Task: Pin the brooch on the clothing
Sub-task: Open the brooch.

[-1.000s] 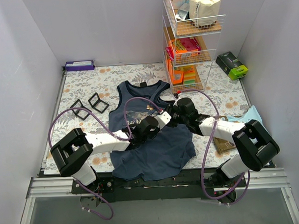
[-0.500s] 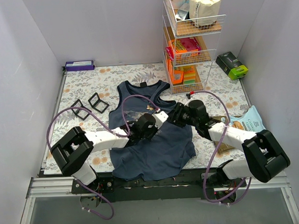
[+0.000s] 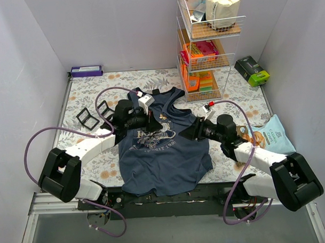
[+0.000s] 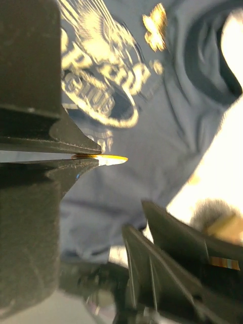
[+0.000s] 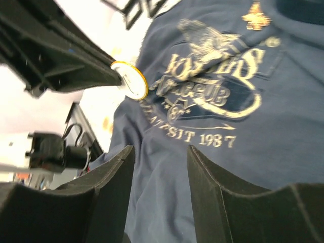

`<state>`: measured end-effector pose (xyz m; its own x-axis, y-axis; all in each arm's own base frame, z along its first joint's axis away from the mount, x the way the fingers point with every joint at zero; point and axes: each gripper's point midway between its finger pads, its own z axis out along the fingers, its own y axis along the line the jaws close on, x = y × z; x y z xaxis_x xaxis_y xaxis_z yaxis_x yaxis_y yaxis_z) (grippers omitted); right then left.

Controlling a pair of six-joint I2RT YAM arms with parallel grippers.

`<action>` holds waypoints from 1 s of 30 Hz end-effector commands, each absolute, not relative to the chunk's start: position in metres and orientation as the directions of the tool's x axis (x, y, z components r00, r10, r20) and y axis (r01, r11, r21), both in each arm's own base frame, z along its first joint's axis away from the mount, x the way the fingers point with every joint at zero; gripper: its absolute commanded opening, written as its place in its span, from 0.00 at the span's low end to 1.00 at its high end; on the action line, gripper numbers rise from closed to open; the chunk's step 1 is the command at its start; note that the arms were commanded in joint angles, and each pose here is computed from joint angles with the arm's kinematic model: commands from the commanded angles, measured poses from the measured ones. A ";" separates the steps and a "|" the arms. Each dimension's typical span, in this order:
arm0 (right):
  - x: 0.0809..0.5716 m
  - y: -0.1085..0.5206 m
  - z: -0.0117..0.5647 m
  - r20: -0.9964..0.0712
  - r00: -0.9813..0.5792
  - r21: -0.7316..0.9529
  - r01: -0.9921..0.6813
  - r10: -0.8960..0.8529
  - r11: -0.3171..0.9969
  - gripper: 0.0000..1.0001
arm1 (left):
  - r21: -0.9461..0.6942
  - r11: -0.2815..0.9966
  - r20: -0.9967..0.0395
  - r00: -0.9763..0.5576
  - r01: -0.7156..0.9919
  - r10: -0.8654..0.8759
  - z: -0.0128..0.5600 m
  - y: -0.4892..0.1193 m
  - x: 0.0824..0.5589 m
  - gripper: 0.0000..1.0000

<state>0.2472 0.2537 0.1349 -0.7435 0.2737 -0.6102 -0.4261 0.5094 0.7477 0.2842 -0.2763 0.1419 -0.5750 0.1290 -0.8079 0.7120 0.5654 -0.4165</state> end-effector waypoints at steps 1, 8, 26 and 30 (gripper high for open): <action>0.216 0.269 0.191 -0.755 -0.621 0.655 -0.702 0.208 0.281 0.54 | -0.563 0.179 -0.807 -0.583 0.807 0.093 0.202 -0.295 0.233 0.00; 0.209 0.275 0.223 -0.811 -0.560 0.585 -0.781 0.169 0.219 0.54 | -0.583 -0.015 -0.809 -0.578 0.813 0.103 0.226 -0.294 0.210 0.00; 0.196 0.314 0.233 -0.836 -0.540 0.549 -0.823 0.101 0.148 0.52 | -0.568 -0.030 -0.820 -0.563 0.822 0.104 0.231 -0.292 0.205 0.00; 0.196 0.315 0.230 -0.834 -0.542 0.551 -0.820 0.102 0.157 0.48 | -0.560 -0.024 -0.825 -0.556 0.828 0.098 0.233 -0.291 0.206 0.00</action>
<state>0.1874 0.3101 0.2112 -0.6011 0.0653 -0.7965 -0.7817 0.1595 0.6029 0.2102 -0.2947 0.2179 -0.6017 0.1165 -0.7902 0.7954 -0.0033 -0.6061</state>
